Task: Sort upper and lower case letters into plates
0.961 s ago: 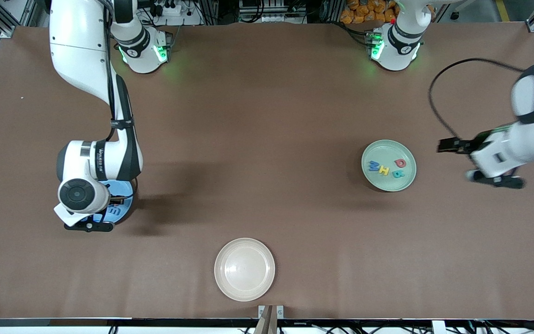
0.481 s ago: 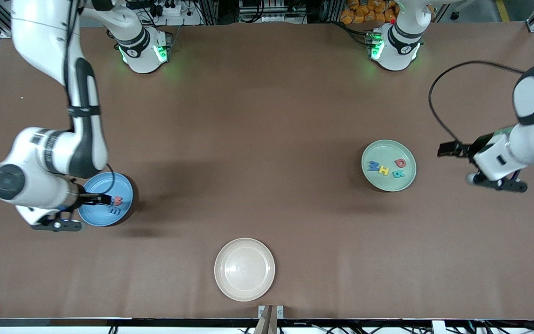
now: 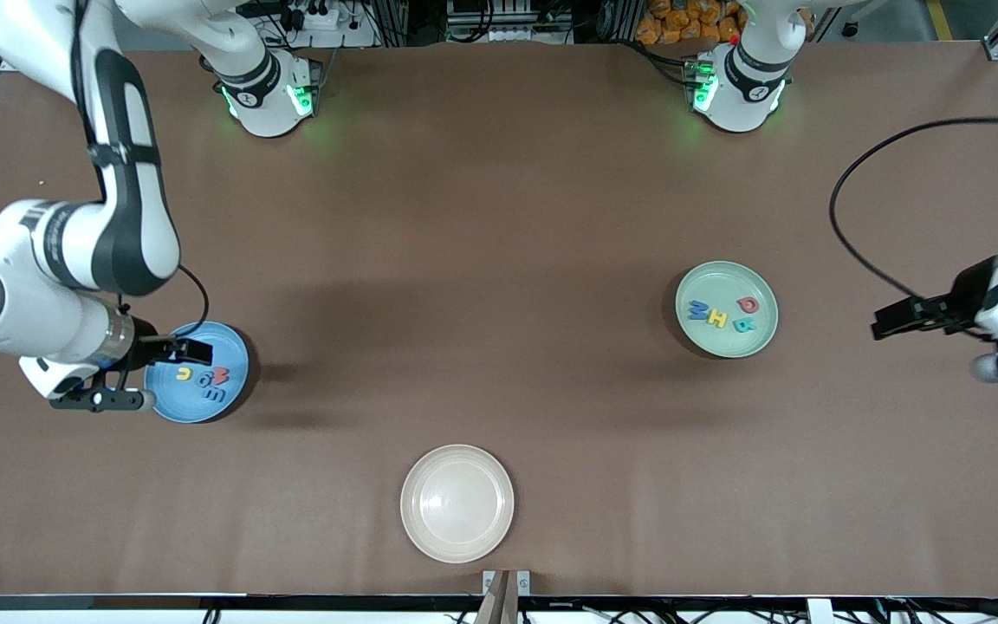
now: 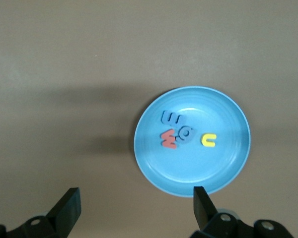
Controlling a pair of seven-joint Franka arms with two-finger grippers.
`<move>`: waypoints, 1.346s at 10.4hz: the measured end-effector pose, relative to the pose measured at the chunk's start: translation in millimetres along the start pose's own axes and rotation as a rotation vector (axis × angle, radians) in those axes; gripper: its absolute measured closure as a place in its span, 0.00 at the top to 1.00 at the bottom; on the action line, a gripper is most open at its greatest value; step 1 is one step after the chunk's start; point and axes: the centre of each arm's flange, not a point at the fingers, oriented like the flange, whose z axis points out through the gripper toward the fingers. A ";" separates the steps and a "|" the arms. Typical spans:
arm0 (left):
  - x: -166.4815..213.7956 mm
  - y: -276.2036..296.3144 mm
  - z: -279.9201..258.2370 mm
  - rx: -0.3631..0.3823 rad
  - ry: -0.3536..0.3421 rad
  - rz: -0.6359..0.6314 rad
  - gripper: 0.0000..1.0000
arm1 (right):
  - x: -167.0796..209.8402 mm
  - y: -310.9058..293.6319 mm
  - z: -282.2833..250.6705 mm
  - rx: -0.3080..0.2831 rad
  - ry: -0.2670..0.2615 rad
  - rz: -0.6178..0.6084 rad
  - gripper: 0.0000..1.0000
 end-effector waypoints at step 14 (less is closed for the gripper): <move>-47.3 22.9 -68.0 -0.041 0.034 -0.026 1.00 | -116.2 8.4 -275.4 0.004 0.161 -0.018 1.00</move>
